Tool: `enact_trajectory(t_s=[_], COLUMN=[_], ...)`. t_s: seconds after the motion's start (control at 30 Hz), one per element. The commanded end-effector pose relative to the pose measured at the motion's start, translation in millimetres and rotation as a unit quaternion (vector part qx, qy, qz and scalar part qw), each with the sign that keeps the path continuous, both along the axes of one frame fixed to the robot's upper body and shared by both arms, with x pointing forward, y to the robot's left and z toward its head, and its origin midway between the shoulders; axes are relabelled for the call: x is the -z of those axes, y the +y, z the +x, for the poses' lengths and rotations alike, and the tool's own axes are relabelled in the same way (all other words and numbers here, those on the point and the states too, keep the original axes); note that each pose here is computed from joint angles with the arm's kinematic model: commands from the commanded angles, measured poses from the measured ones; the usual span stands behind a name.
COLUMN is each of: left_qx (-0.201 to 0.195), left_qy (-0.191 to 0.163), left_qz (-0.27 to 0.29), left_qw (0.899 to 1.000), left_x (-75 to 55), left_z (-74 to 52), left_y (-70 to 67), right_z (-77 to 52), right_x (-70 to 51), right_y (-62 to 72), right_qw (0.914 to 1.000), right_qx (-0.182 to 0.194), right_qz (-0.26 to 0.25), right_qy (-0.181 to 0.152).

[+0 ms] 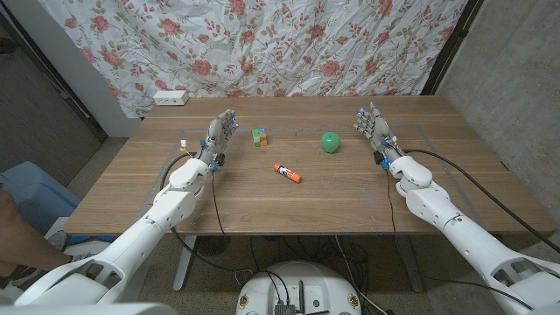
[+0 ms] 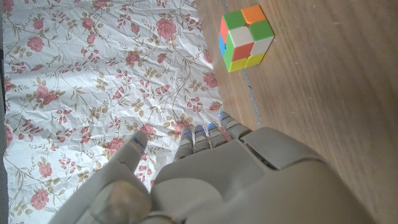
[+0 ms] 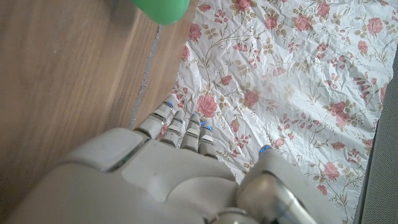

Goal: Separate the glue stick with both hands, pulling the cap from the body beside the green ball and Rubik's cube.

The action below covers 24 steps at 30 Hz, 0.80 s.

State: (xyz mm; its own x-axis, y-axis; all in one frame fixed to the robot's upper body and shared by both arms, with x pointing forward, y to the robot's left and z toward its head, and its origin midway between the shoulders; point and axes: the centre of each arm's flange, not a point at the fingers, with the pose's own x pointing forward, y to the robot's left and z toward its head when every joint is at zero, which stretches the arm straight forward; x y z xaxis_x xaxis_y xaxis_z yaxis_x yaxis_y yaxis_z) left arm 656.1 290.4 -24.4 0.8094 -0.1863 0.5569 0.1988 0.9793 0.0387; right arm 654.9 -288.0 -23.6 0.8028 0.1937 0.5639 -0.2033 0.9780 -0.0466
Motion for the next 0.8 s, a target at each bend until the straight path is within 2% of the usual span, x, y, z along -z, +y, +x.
enact_trajectory(t_s=[0.03,0.37,0.8], left_qx=[-0.01,-0.017,-0.043], left_qy=[-0.003,-0.003,-0.021], left_qz=[0.015,0.05,0.117], left_qw=[1.0,0.999,0.992], left_x=[-6.7,-11.4,-25.9], left_z=[1.2,-13.1,-36.7], left_y=[-1.0,-4.7,-11.5], right_z=[3.8,-1.1,-14.6], right_x=[-6.9,1.5,5.8], right_y=[8.4,13.7,4.6], right_qw=[0.9997,0.9997,0.9994], right_qx=[0.002,0.012,0.026], right_qz=[-0.016,-0.003,-0.01], right_qy=[-0.018,-0.021,-0.021])
